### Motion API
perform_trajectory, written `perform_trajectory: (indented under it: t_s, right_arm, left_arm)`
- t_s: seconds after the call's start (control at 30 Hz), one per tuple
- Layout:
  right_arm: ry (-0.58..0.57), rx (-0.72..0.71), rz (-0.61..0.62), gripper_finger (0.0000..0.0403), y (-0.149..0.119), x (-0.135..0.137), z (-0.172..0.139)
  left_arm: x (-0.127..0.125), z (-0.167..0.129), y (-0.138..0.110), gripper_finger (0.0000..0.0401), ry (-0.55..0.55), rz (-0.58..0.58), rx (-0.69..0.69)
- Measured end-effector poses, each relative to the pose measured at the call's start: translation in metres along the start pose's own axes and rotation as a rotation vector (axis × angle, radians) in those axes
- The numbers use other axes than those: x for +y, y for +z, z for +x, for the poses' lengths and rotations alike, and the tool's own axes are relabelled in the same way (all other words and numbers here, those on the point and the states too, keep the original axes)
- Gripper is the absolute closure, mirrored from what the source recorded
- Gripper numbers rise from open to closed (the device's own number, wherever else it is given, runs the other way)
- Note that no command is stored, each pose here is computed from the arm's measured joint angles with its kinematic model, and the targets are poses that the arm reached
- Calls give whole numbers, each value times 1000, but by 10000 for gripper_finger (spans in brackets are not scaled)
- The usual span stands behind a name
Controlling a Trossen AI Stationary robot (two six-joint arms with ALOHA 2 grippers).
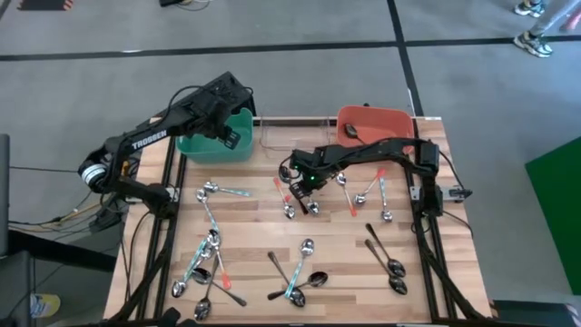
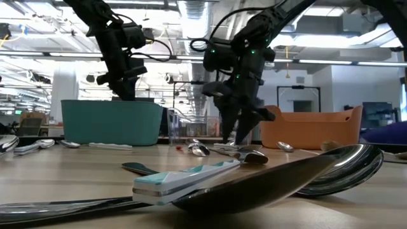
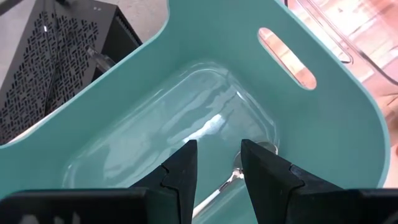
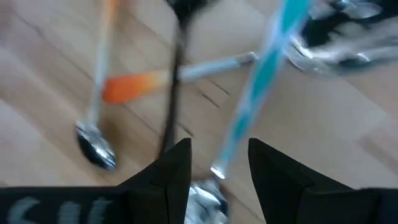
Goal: Sort silverware by color (type)
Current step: Put the blue spoon into the transparent bin
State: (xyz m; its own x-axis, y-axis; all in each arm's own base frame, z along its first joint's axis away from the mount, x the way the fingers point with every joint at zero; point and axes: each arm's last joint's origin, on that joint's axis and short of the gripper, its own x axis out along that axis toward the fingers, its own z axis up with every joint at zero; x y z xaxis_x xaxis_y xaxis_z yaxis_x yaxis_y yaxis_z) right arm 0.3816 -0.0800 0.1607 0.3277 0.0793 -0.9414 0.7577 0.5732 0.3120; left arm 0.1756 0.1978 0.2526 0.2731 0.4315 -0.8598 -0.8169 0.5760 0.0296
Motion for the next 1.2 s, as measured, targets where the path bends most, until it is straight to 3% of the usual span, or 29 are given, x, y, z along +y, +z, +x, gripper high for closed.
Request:
perform_trajectory:
  t_s: [0.43, 0.8, 1.1, 1.2]
  right_arm:
    - [-51, 15, 19, 247, 3, -7, 21]
    - [-96, 33, 24, 380, 2, -12, 27]
    - [-117, 49, 10, 381, -3, -13, 6]
    - [-112, 44, 9, 381, -7, -13, -15]
  left_arm:
    - [0, 0, 0, 289, 5, 41, -1]
    - [8, 0, 2, 289, 20, 42, -11]
    - [14, 1, 2, 289, 33, 43, -9]
    - [16, 1, 2, 289, 35, 49, -8]
